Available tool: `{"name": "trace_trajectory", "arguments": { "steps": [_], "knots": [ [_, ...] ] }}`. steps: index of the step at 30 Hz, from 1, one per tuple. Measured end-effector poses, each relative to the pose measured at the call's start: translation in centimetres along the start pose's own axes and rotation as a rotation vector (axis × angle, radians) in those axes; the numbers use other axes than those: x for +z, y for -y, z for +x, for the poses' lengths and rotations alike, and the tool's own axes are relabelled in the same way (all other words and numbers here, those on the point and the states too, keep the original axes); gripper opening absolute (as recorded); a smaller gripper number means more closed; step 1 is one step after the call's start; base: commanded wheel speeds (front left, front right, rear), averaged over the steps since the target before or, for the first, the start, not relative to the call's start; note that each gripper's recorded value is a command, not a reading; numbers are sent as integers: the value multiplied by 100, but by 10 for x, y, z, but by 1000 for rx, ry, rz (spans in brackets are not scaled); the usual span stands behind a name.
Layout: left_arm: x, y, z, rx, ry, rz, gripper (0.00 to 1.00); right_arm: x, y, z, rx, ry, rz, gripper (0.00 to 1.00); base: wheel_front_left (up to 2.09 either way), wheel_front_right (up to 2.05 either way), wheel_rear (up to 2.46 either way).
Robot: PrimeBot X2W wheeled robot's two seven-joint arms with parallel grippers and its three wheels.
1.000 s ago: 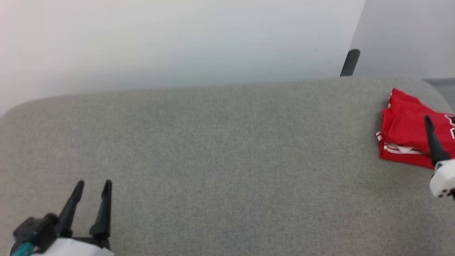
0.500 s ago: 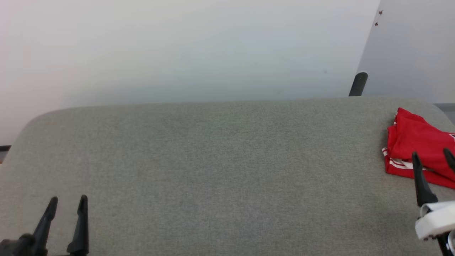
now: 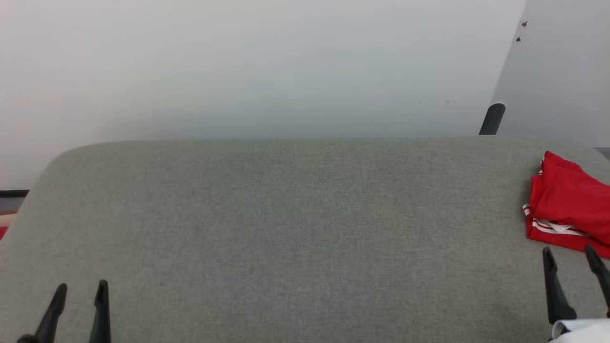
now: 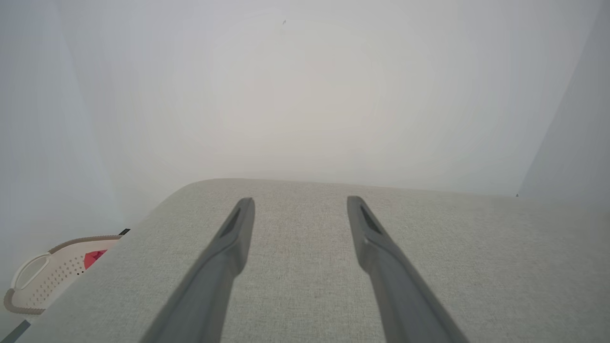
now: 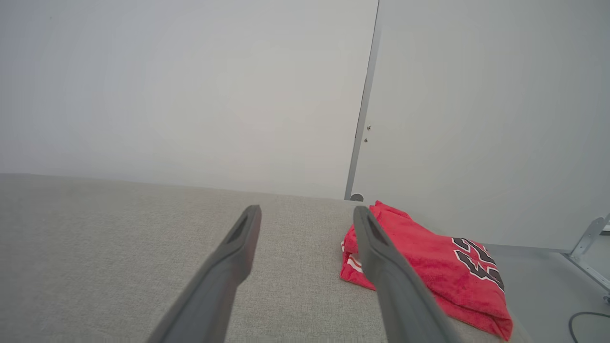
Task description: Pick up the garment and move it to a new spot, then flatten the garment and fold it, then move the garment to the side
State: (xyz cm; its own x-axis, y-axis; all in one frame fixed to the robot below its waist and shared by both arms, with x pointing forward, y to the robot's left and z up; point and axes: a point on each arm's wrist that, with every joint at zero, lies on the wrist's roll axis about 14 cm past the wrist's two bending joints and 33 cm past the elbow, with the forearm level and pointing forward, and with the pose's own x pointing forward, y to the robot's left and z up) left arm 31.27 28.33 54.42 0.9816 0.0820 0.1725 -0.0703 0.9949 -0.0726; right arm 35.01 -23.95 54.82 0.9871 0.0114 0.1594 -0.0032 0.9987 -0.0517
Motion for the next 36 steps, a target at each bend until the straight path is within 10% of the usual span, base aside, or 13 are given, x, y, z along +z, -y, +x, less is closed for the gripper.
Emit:
{"name": "trace_trajectory", "arguments": {
  "steps": [24, 25, 36],
  "knots": [
    [-23, 3, -10, -20, -81, -1, 100, -21, -26, -12, 66, -57, 27, 100, 0, 0, 0],
    [-23, 3, -10, -19, -83, -3, 0, -22, -26, -13, 68, -60, 29, 0, 0, 0, 0],
    [-56, 13, -21, 30, -182, -150, 0, -52, -29, -25, 24, -165, 159, 0, 0, 0, 0]
  ]
}}
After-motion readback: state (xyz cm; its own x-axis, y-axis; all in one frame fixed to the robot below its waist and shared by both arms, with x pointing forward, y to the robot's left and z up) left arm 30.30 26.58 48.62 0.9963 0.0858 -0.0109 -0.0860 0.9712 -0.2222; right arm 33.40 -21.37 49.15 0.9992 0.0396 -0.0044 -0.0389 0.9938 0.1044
